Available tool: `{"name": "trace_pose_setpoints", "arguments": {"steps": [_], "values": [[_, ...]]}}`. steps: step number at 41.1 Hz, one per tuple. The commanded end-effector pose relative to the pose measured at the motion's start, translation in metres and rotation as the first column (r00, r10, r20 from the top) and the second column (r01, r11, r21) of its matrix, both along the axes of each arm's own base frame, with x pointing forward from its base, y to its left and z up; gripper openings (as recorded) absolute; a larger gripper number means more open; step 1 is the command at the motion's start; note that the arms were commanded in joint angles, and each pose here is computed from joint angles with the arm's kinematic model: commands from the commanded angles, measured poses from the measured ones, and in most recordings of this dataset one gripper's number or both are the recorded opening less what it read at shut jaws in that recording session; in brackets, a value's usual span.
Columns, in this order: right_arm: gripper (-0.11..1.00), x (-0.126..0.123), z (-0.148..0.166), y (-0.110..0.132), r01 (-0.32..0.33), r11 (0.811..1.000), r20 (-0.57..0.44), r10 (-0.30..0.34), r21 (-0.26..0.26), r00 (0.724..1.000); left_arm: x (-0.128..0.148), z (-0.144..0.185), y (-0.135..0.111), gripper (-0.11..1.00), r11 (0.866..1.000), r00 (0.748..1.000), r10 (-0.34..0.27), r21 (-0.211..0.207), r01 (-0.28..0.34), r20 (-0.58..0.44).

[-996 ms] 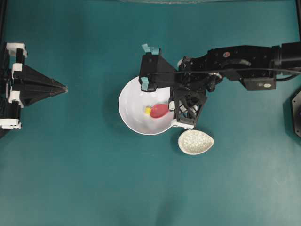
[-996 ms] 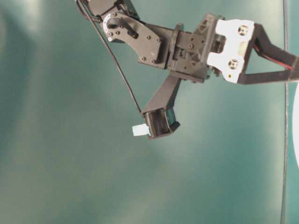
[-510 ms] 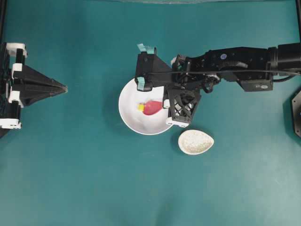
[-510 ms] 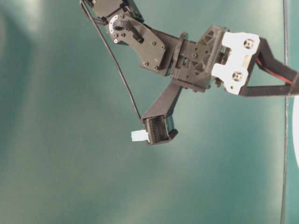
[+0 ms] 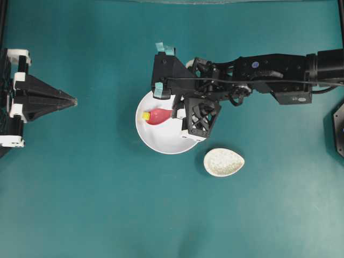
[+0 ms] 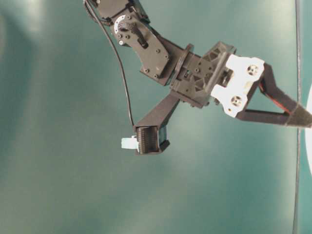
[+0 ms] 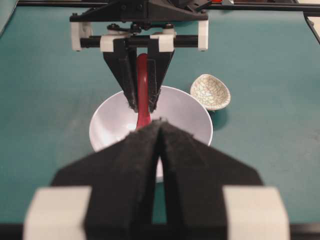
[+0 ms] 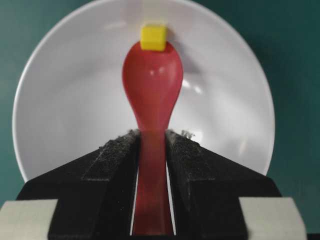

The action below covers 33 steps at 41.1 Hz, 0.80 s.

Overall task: Scoop the yellow hexagonal prism block from the bowl with a spoon using the right arm.
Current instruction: 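Slide the spoon under the yellow block inside the white bowl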

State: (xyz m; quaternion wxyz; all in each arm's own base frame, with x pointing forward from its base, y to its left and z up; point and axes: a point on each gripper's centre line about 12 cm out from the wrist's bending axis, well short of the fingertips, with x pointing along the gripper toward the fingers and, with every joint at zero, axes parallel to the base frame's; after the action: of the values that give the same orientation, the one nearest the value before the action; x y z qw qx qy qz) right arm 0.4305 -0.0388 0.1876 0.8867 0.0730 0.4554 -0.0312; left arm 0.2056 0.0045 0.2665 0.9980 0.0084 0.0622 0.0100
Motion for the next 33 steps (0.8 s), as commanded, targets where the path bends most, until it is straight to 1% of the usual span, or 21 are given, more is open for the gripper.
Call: {"name": "trace_pose_setpoints", "arguments": {"steps": [1,19,26,33], "values": [[0.24,0.0054,0.0142,-0.0003,0.0,1.0,0.053,0.001,-0.01,0.999,0.0024,0.0064,0.0003,-0.01,1.0,1.0,0.0,0.005,0.0,0.021],[0.24,0.005,0.0154,-0.0003,0.001,1.0,0.054,0.0,-0.009,0.999,0.0024,0.0066,0.0003,-0.01,1.0,1.0,0.001,0.003,-0.001,0.023],[0.24,0.0028,0.0209,0.0008,0.007,1.0,0.068,-0.007,-0.003,0.998,0.0024,0.0066,0.0003,-0.01,1.0,1.0,0.001,0.003,-0.001,0.023],[0.24,-0.0002,0.0228,0.0026,0.004,1.0,0.087,-0.003,-0.008,0.996,0.0024,0.0066,0.0003,-0.01,1.0,1.0,0.001,0.003,-0.001,0.023]]}}
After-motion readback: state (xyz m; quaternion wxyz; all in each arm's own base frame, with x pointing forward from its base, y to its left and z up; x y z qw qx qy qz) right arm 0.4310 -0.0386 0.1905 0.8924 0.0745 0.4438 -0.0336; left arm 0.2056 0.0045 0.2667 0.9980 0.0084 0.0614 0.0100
